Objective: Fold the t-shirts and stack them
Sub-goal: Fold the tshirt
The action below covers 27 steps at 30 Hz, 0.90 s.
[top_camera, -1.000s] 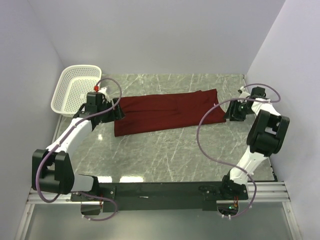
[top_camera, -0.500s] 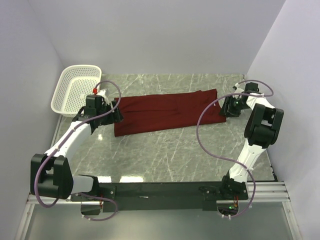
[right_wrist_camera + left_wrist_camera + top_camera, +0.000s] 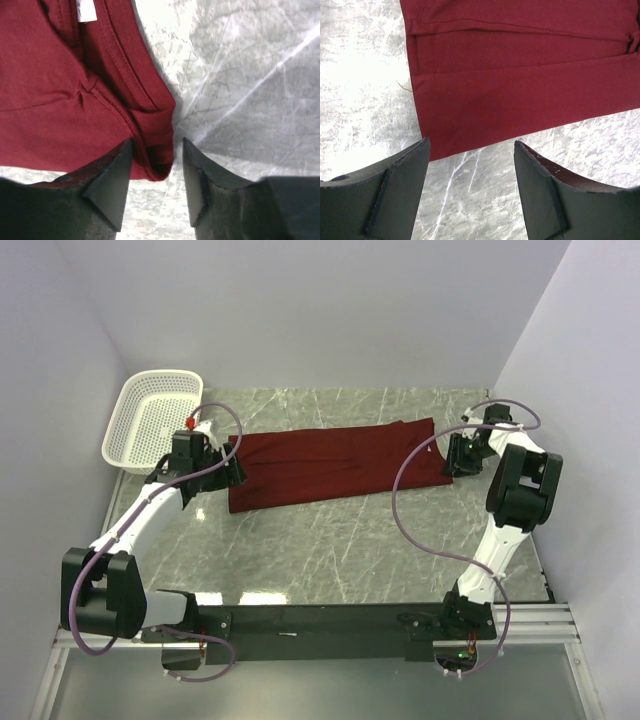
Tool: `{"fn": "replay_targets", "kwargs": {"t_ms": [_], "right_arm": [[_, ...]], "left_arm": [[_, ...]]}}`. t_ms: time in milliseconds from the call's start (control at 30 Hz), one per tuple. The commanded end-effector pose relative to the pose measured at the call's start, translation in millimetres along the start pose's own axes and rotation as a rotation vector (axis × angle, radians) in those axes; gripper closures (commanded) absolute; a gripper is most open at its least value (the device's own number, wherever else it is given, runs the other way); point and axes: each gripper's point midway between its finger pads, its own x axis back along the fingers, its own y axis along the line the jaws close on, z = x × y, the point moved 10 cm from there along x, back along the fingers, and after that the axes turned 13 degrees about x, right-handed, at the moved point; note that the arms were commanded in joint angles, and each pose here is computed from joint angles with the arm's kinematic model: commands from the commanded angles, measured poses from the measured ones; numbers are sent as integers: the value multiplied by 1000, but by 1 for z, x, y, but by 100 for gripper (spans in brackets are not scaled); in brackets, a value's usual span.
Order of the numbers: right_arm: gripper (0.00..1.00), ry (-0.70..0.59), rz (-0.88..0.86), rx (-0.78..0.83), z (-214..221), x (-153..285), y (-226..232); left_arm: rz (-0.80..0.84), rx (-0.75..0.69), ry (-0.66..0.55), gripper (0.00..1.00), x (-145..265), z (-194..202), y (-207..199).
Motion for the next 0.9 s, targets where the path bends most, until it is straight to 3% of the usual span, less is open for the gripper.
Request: {"fn": "replay_targets", "kwargs": {"t_ms": [0, 133, 333, 533, 867], "right_arm": [[53, 33, 34, 30, -5, -4, -1], [65, 38, 0, 34, -8, -6, 2], [76, 48, -33, 37, -7, -8, 5], [98, 24, 49, 59, -18, -4, -2], [100, 8, 209, 105, -57, -9, -31]], "left_arm": [[21, -24, -24, 27, 5, -2, -3], [21, -27, -33, 27, 7, -5, -5], [28, -24, -32, 27, 6, -5, -5], [31, -22, -23, 27, 5, -5, -6], [40, -13, 0, 27, 2, -5, -8]]}}
